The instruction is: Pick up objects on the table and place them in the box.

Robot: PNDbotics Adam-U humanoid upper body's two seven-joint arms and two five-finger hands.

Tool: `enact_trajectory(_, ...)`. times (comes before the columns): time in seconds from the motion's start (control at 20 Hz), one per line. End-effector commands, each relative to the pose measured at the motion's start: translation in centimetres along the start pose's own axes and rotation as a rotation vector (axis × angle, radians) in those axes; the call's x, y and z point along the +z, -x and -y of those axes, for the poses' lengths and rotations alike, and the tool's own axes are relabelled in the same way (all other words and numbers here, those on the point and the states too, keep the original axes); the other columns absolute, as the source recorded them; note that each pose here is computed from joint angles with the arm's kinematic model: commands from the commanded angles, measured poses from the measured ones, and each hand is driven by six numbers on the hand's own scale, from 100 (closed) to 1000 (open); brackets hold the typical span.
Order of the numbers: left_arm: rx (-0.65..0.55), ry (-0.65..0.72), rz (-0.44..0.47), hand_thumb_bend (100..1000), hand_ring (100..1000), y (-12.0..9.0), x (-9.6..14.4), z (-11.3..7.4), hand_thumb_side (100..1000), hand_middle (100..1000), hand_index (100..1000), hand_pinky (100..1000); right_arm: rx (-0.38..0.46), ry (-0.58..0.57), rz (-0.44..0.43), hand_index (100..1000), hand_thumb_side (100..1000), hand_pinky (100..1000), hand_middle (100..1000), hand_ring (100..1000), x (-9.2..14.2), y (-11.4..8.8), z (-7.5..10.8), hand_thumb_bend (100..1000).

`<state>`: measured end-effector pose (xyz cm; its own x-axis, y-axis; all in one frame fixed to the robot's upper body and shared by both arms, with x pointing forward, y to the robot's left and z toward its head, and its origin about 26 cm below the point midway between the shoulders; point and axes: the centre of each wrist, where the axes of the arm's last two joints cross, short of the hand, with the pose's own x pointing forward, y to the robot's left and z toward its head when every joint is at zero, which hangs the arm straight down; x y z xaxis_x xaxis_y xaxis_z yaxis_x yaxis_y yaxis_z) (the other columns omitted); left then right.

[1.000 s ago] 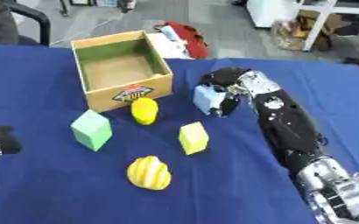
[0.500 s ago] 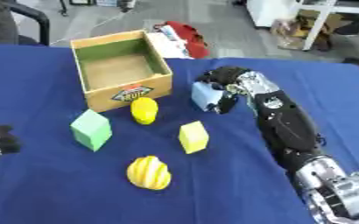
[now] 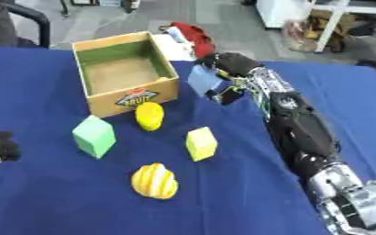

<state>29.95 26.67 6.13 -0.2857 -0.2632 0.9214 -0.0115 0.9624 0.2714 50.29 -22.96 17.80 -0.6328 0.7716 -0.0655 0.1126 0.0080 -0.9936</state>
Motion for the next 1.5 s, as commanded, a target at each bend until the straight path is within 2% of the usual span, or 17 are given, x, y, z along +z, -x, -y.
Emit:
enact_trajectory(0.05,-0.015,0.007,0.022,100,565,-0.5,-0.2,-0.4,718,532,724,635,-0.002,0.086,0.037,962,100,743,374,694,-1.3,-0.6,4.0,100)
enact_trajectory(0.2,-0.011,0.016,0.024,100,565,-0.6,-0.2,-0.2,718,532,724,635,-0.023,0.088,0.061,965,100,749,382,700,-3.2,-2.4,4.9,100)
enact_trajectory(0.35,-0.007,0.034,0.035,100,564,-0.8,-0.5,0.1,717,532,724,635,-0.019,0.066,0.056,974,107,760,403,714,-4.9,-4.1,4.9,100)
enact_trajectory(0.45,-0.002,0.051,0.048,100,564,-1.1,-0.8,0.4,715,532,724,635,0.000,0.039,0.035,991,127,775,457,738,-5.6,-4.9,4.6,100)
enact_trajectory(0.5,0.001,0.060,0.054,100,564,-1.3,-0.9,0.6,742,532,724,635,0.011,0.023,0.020,1000,170,785,509,752,-5.9,-5.2,4.3,100)
enact_trajectory(0.55,0.004,0.071,0.062,100,564,-1.4,-1.1,0.8,715,532,724,635,0.024,0.007,0.003,1000,142,790,547,761,-6.1,-5.4,4.0,100)
enact_trajectory(0.65,0.008,0.091,0.074,100,564,-1.7,-1.4,1.1,716,532,724,635,0.051,-0.016,-0.038,1000,154,802,629,785,-6.2,-5.4,3.4,100)
enact_trajectory(0.75,0.009,0.105,0.080,100,564,-1.9,-1.5,1.2,717,532,724,635,0.084,-0.040,-0.090,1000,175,846,838,863,-6.1,-5.2,2.8,100)
enact_trajectory(0.85,0.008,0.108,0.079,100,563,-1.9,-1.5,1.2,718,532,724,635,0.130,-0.072,-0.135,1000,197,913,984,943,-6.0,-5.0,2.3,100)
enact_trajectory(0.95,0.006,0.106,0.077,100,563,-1.8,-1.5,1.1,720,532,724,635,0.185,-0.086,-0.164,1000,222,959,1000,995,-6.0,-4.9,2.3,122)
enact_trajectory(1.1,0.007,0.106,0.075,100,563,-1.8,-1.4,1.1,722,532,724,635,0.256,-0.111,-0.185,1000,255,999,1000,1000,-5.9,-4.8,2.3,163)
enact_trajectory(1.25,0.007,0.105,0.069,100,563,-1.6,-1.3,1.1,722,532,724,635,0.294,-0.162,-0.180,1000,280,1000,1000,1000,-5.9,-4.8,2.2,183)
enact_trajectory(1.5,0.007,0.100,0.063,100,563,-1.5,-1.1,1.1,724,532,724,636,0.328,-0.280,-0.141,1000,329,1000,1000,1000,-5.9,-4.7,2.5,351)
